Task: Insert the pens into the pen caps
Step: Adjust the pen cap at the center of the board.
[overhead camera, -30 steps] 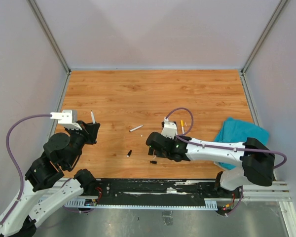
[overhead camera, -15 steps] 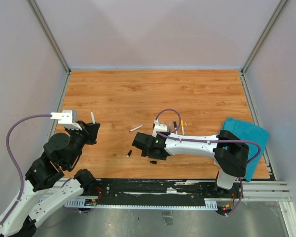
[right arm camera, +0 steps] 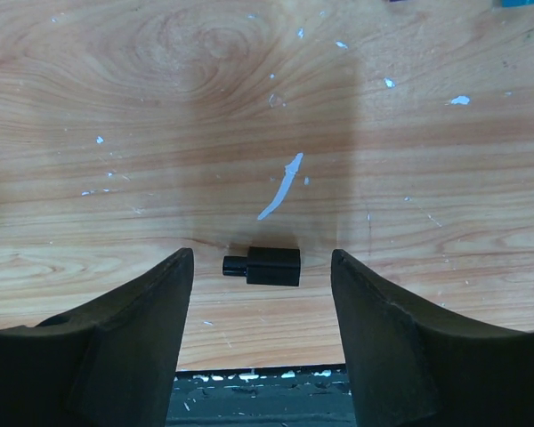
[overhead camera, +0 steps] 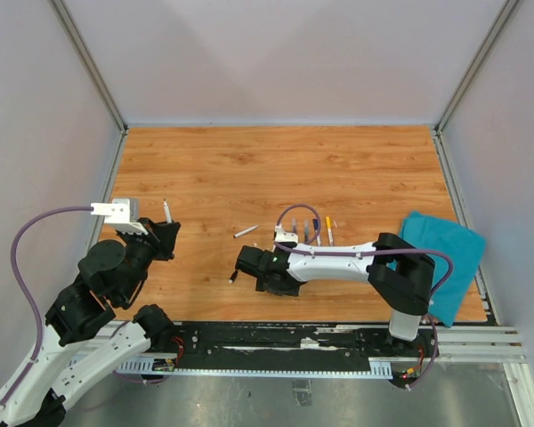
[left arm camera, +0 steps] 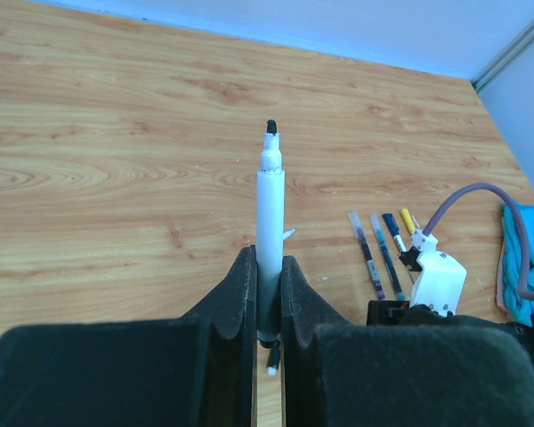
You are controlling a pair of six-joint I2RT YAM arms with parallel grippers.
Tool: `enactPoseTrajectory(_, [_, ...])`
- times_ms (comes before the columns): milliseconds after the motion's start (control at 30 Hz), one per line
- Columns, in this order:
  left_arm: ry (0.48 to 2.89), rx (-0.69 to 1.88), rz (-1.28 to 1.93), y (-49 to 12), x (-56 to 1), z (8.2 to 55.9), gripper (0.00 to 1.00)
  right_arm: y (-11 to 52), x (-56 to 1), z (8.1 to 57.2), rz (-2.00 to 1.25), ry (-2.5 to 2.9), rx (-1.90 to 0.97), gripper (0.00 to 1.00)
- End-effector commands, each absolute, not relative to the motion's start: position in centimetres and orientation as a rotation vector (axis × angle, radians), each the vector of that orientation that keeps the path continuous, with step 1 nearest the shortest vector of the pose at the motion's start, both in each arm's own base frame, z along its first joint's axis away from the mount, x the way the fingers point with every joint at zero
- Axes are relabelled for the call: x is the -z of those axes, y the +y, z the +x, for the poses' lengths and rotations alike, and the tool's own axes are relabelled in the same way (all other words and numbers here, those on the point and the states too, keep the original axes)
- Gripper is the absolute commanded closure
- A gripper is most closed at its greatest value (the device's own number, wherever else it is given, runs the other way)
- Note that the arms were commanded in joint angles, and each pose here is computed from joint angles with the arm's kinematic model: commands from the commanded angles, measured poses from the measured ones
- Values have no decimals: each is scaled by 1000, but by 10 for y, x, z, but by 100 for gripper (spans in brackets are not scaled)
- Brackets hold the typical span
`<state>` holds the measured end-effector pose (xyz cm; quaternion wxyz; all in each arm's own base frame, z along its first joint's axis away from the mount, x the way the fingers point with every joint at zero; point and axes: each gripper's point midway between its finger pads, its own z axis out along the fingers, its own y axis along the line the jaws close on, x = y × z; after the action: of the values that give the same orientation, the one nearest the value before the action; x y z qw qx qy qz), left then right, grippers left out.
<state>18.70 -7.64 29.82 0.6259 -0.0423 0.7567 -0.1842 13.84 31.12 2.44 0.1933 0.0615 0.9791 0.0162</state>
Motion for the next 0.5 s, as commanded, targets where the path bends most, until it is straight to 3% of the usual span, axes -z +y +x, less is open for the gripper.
enactPoseTrajectory(0, [1699,428,-108,-75,-305,188,99,315,-20,132,192,2774,-46,37])
enactPoseTrajectory(467, [1699,429,-110,-75,-305,188,99,309,-10,133,203,2782,-9,50])
